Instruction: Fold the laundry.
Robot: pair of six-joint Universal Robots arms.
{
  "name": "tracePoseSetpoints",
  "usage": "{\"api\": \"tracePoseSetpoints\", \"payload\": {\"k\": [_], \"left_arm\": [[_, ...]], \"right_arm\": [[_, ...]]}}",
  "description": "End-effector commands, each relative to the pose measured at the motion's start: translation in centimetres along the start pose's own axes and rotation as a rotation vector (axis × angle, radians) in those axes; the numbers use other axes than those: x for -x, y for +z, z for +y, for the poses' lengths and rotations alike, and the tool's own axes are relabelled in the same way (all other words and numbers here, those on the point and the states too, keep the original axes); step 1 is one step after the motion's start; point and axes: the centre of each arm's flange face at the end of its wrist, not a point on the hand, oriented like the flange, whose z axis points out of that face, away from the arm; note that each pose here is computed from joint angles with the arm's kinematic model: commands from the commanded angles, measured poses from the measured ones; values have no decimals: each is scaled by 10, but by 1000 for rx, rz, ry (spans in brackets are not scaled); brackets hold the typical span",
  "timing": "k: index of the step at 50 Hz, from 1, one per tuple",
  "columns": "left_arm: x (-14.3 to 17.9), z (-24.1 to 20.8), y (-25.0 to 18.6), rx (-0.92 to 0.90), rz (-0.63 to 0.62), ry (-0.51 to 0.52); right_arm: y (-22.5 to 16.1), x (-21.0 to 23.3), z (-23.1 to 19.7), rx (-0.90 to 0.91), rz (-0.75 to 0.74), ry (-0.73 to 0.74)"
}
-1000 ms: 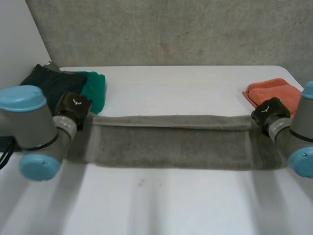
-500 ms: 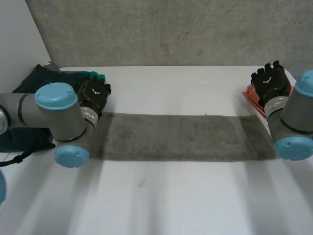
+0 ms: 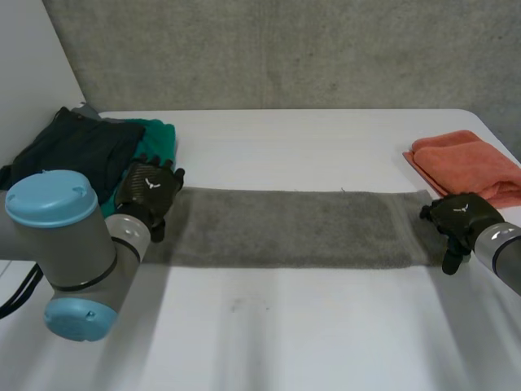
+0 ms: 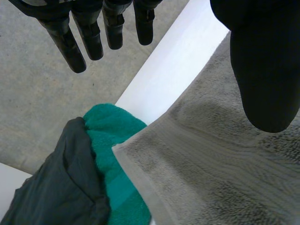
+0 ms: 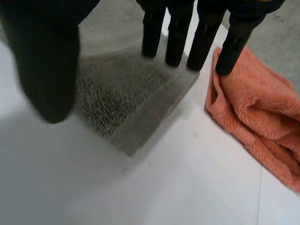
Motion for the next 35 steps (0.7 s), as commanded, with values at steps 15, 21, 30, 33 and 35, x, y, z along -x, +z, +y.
{"api": "tracePoseSetpoints", "payload": {"k": [15,21,30,33,35], "left_arm": [[10,-11,-10,-28,-25,-11],[14,-12,-15,-35,-26,-13],[17,-13,-20,-36,-32,-19],[19,-17,-24,-45,-38,-36],[21,-19,-26,-51,-42,-47]], "right_arm": [[-7,-110,24,38,386,-72],[-8,-132,26,95,454,-240],[-11,-44,-72,-255,295,-225],[-24,6,-111,-401,195,-253],[-34,40,-130,-489,125,-283]]}}
